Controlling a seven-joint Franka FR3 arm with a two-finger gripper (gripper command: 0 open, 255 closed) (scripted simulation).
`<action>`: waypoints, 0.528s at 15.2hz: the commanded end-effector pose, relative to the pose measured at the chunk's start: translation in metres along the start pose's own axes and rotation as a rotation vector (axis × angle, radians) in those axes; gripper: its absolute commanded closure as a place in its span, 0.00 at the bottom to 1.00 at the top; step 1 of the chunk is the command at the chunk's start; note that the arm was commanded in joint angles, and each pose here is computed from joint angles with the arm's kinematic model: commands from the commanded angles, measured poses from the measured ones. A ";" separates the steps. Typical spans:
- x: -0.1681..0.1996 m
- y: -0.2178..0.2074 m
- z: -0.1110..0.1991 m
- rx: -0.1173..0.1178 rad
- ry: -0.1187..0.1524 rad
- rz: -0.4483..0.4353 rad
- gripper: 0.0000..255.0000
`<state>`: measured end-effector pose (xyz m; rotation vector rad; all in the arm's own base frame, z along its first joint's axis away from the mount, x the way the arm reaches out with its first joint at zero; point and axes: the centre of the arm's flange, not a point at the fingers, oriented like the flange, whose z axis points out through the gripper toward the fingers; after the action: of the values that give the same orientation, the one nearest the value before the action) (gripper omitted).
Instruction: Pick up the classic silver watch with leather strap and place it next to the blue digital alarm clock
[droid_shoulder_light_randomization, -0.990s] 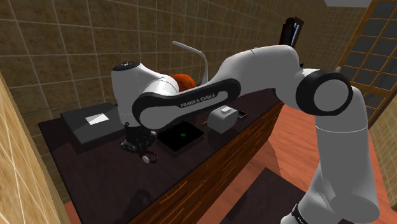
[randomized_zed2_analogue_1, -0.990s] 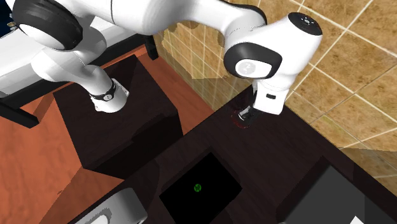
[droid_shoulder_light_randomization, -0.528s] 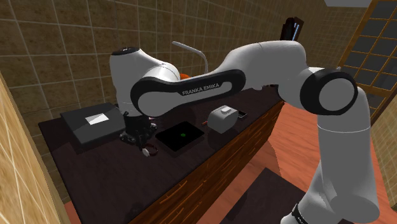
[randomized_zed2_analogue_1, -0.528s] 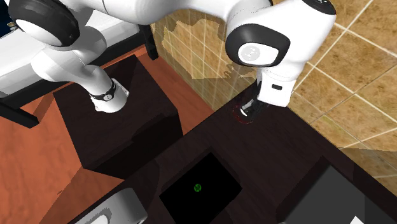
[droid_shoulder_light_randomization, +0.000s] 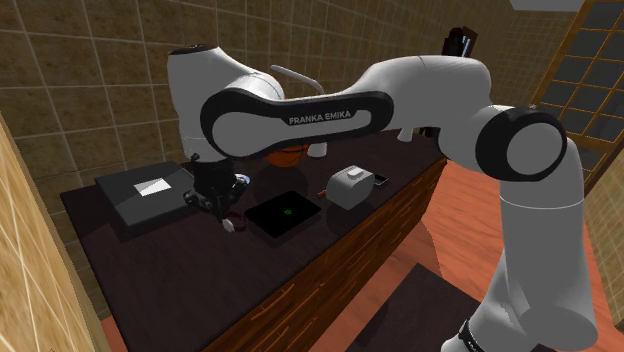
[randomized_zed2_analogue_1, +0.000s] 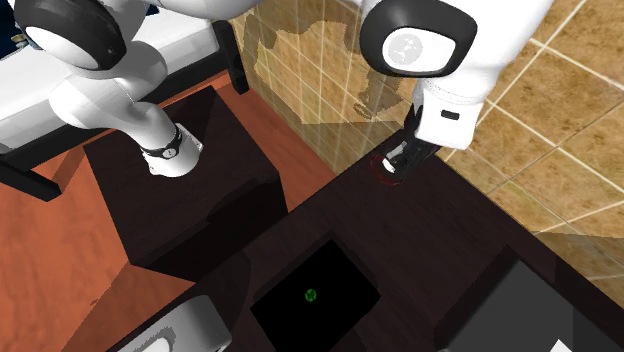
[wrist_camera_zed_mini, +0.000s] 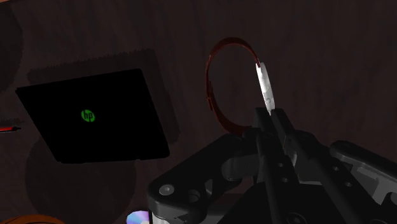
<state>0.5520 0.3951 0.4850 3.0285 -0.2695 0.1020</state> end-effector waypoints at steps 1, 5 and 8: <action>0.001 0.001 -0.010 0.000 0.000 0.000 1.00; 0.003 0.003 -0.031 0.000 0.000 0.000 1.00; 0.004 0.005 -0.046 0.000 0.000 0.000 1.00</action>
<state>0.5530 0.3947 0.5263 3.0286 -0.2694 0.1023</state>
